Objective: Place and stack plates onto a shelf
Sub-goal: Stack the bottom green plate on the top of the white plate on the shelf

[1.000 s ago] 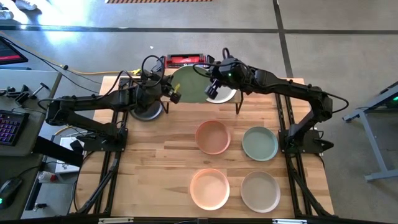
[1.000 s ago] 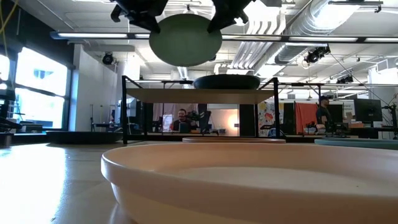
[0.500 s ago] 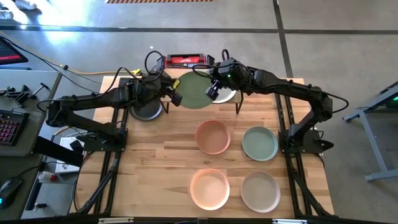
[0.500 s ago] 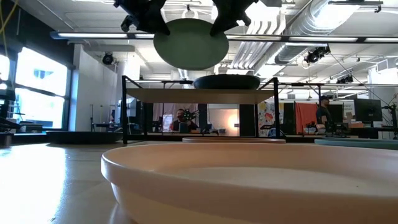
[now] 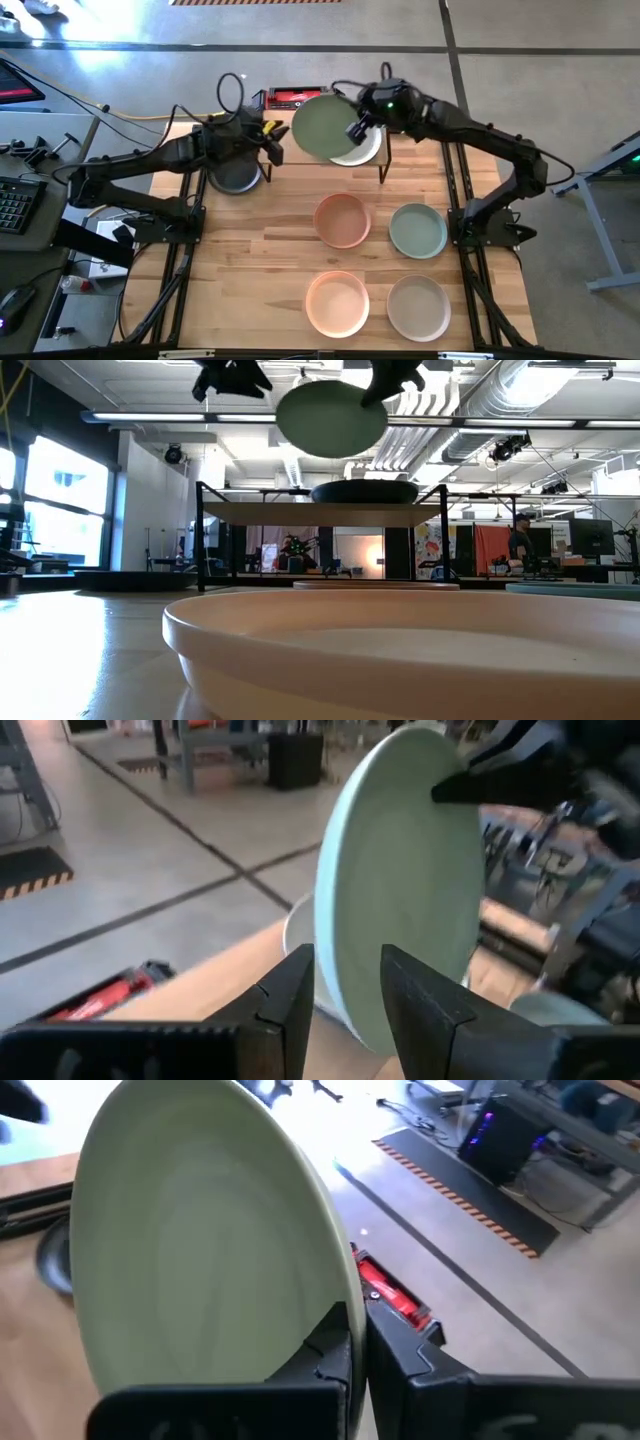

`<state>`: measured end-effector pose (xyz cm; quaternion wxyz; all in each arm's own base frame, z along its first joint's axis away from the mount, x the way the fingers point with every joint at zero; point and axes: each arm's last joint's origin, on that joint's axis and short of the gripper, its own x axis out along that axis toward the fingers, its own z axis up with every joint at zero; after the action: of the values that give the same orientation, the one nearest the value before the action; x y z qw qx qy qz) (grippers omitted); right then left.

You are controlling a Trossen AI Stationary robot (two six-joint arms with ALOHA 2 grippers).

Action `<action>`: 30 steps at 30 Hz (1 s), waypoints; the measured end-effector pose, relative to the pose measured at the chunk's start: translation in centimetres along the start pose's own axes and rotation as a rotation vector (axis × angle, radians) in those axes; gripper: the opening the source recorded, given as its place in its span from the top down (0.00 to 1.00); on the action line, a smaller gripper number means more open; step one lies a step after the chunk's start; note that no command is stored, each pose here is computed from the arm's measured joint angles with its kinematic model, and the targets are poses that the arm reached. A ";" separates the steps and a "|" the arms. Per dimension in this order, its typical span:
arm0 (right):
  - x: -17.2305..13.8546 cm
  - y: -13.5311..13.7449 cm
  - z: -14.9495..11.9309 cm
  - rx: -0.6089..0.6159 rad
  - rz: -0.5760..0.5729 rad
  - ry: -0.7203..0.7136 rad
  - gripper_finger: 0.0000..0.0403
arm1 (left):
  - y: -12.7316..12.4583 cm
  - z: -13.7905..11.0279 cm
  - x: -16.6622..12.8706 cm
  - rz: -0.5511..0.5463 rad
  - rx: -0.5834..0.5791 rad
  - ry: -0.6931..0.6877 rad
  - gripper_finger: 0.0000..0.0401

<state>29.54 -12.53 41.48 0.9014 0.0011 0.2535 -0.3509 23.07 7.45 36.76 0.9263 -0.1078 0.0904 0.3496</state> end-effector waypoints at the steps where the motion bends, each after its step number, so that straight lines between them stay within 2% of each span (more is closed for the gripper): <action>1: -0.2 -0.6 0.0 0.008 -0.009 0.000 1.00 | 0.0 0.3 -0.2 -0.005 -0.004 -0.019 0.74; 6: -0.3 -3.9 0.1 0.078 -0.019 -0.003 1.00 | 0.3 0.9 -1.1 -0.014 0.014 -0.063 0.74; 12: 0.8 -8.6 -0.6 0.304 0.091 0.027 1.00 | 0.3 1.0 -1.2 -0.015 0.018 -0.065 0.74; 17: 1.7 -11.5 -1.8 0.478 0.154 0.114 1.00 | 0.3 0.9 -1.2 -0.013 0.023 -0.056 0.74; 26: 3.3 -12.5 -4.7 0.580 0.159 0.378 1.00 | 0.3 0.9 -1.2 -0.012 0.024 -0.055 0.74; 30: 3.7 -12.2 -5.0 0.605 0.179 0.417 1.00 | 0.3 0.9 -1.2 -0.011 0.025 -0.054 0.74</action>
<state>21.83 -23.11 37.56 0.8165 0.3607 0.3156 -0.3218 22.02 7.16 37.82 0.9316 -0.0874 0.0692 0.3460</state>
